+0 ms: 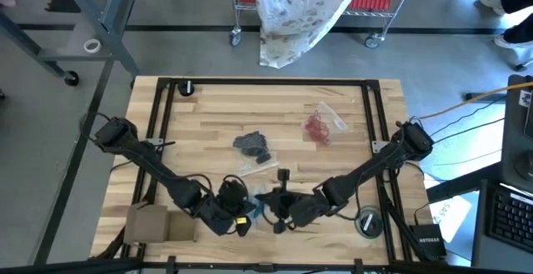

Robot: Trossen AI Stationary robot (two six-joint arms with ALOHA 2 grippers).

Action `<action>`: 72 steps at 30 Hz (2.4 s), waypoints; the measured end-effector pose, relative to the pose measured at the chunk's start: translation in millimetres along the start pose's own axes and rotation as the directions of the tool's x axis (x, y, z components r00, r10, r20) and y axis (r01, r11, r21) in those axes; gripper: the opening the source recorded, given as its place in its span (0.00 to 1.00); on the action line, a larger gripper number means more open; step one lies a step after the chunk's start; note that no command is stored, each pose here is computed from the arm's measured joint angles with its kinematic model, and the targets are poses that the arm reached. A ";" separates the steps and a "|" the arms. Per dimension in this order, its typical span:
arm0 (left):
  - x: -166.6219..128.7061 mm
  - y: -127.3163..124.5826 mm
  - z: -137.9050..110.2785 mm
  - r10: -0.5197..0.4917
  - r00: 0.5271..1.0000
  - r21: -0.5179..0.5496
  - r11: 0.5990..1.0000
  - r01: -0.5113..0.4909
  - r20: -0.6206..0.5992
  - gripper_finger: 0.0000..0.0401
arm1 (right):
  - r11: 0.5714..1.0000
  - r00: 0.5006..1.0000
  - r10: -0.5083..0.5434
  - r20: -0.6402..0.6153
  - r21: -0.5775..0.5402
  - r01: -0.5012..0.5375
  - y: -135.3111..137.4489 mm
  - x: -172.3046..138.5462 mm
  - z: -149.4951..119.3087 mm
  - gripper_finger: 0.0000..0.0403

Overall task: Sort rubber bands
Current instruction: Put the blue rubber band into the transparent zip lock bag, then close the transparent zip lock bag

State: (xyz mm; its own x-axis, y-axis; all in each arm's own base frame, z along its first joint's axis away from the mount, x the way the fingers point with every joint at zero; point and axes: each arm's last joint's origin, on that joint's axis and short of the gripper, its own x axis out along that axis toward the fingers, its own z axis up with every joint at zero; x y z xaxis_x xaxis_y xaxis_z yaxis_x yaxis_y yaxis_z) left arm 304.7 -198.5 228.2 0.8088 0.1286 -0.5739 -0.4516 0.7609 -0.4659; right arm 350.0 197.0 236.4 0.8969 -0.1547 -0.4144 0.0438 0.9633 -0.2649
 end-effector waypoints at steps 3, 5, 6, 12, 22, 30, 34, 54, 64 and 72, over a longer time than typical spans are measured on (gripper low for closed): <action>-6.5 -0.5 3.3 0.000 1.000 0.002 1.000 0.000 0.019 0.00 | 1.000 0.999 0.003 -0.048 -0.010 -0.003 4.4 0.0 -7.8 0.00; -10.1 0.2 5.0 0.011 0.999 0.004 1.000 -0.011 0.030 0.00 | 1.000 0.998 0.012 -0.060 -0.011 -0.012 8.2 -2.9 -9.6 0.00; -12.0 0.9 6.1 0.018 0.999 0.001 1.000 -0.018 0.034 0.00 | 1.000 0.998 0.020 -0.063 -0.009 -0.021 8.6 -3.0 -10.0 0.00; -21.0 1.0 12.9 0.027 0.996 -0.023 0.999 -0.025 0.087 0.00 | 0.995 0.983 0.101 -0.154 0.028 -0.098 13.7 4.5 -24.0 0.00; -23.0 -1.6 12.4 0.001 0.997 -0.028 1.000 0.001 0.076 0.00 | 0.998 0.983 0.035 -0.180 0.053 -0.026 10.0 14.1 -23.8 0.00; -14.4 -4.7 6.1 -0.025 0.998 0.008 1.000 0.024 0.055 0.00 | 0.989 0.982 0.104 -0.159 0.123 -0.085 -3.6 20.7 0.5 0.02; -18.2 -5.3 3.4 -0.027 0.999 0.028 0.999 0.026 0.043 0.00 | 0.991 0.970 0.122 -0.211 0.070 -0.110 -6.8 15.1 9.3 0.13; -49.8 -29.6 -13.3 -0.307 0.936 0.280 0.895 0.346 -0.174 0.00 | 0.918 0.941 0.061 -0.333 -0.352 -0.184 23.6 -32.2 1.8 0.38; -49.0 -28.7 -13.1 -0.299 0.938 0.309 0.888 0.341 -0.175 0.00 | 0.897 0.951 0.278 -0.137 -0.316 -0.308 15.4 -0.2 3.4 0.38; -48.3 -28.3 -13.0 -0.295 0.939 0.311 0.888 0.337 -0.176 0.00 | 0.840 0.914 0.389 -0.116 -0.362 -0.403 17.6 3.8 4.9 0.31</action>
State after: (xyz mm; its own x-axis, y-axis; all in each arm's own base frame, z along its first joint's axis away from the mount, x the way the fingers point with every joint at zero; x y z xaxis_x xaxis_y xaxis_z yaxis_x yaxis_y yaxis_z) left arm 273.4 -234.5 260.4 0.8266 -0.2156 -0.5199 -0.0111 0.9173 -0.3980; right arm 356.3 214.4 234.4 0.7858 0.2078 -0.5825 -0.4845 0.7922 -0.3710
